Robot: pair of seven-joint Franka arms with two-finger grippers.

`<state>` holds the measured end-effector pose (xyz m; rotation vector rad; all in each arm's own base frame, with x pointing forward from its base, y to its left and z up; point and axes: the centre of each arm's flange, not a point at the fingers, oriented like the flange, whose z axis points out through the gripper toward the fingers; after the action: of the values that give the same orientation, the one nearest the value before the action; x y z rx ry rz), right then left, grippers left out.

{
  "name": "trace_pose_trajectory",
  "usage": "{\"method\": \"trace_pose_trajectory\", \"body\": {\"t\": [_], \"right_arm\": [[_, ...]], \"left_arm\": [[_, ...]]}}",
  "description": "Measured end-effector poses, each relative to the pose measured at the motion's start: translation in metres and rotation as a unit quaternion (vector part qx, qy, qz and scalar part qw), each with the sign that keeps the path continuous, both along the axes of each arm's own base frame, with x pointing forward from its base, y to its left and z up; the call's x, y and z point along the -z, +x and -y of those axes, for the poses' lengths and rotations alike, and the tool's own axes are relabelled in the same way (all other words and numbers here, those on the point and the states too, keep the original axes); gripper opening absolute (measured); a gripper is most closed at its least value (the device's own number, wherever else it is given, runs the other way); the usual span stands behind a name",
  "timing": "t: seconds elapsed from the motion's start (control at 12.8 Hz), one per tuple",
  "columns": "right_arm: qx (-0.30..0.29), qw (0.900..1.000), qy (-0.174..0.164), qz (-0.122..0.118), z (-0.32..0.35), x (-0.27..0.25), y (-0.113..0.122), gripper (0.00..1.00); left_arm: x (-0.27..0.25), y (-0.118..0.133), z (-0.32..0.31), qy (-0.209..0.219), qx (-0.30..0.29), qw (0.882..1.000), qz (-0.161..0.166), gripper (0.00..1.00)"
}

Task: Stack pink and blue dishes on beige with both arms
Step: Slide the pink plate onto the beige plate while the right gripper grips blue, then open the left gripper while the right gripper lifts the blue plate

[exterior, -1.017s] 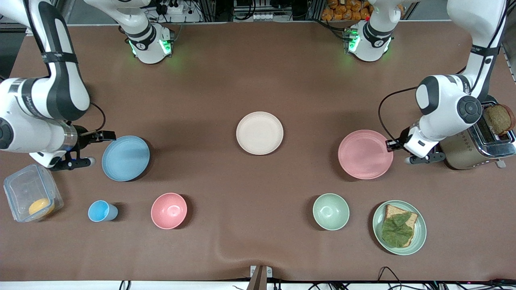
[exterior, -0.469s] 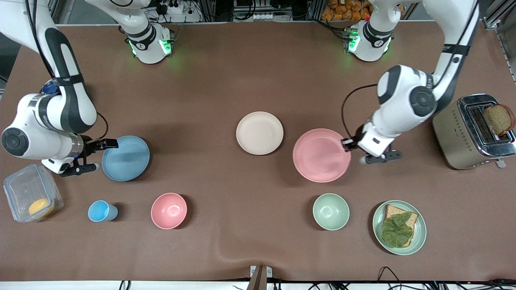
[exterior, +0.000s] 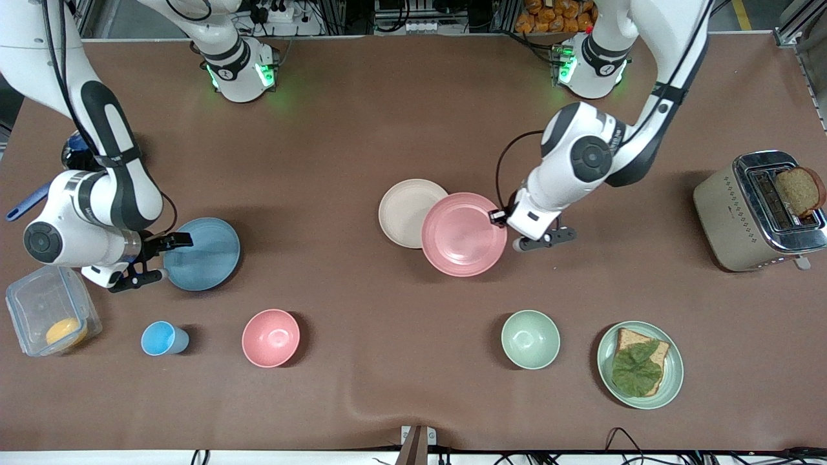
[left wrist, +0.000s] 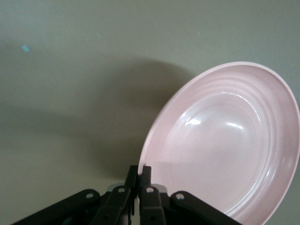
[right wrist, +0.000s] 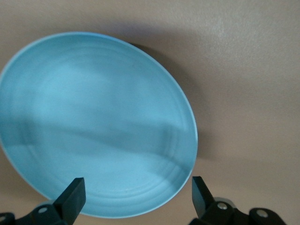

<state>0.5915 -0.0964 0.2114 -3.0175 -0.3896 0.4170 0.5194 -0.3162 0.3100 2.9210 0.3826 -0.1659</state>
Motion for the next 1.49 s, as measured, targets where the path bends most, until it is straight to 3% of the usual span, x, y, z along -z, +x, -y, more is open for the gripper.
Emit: {"method": "trace_pose_trajectory", "body": {"t": [0.78,1.33,1.41,1.49], "right_arm": [[-0.007,1.0,0.003,0.003,0.012,0.033,0.005,1.0],[-0.044,0.999,0.016,0.004,0.02,0.035,0.004,0.19],[-0.047,0.999,0.017,0.006,0.019,0.033,0.006,0.09],[-0.055,0.998,0.02,0.006,0.019,0.03,0.008,0.07]], "left_arm": [[0.041,-0.072,0.073,0.005,0.021,1.0,-0.011,0.05],[0.073,-0.091,0.091,-0.013,0.023,1.0,0.003,0.05],[0.077,-0.091,0.091,-0.014,0.024,1.0,0.003,0.05],[0.08,-0.091,0.091,-0.012,0.026,1.0,0.004,0.05]]}}
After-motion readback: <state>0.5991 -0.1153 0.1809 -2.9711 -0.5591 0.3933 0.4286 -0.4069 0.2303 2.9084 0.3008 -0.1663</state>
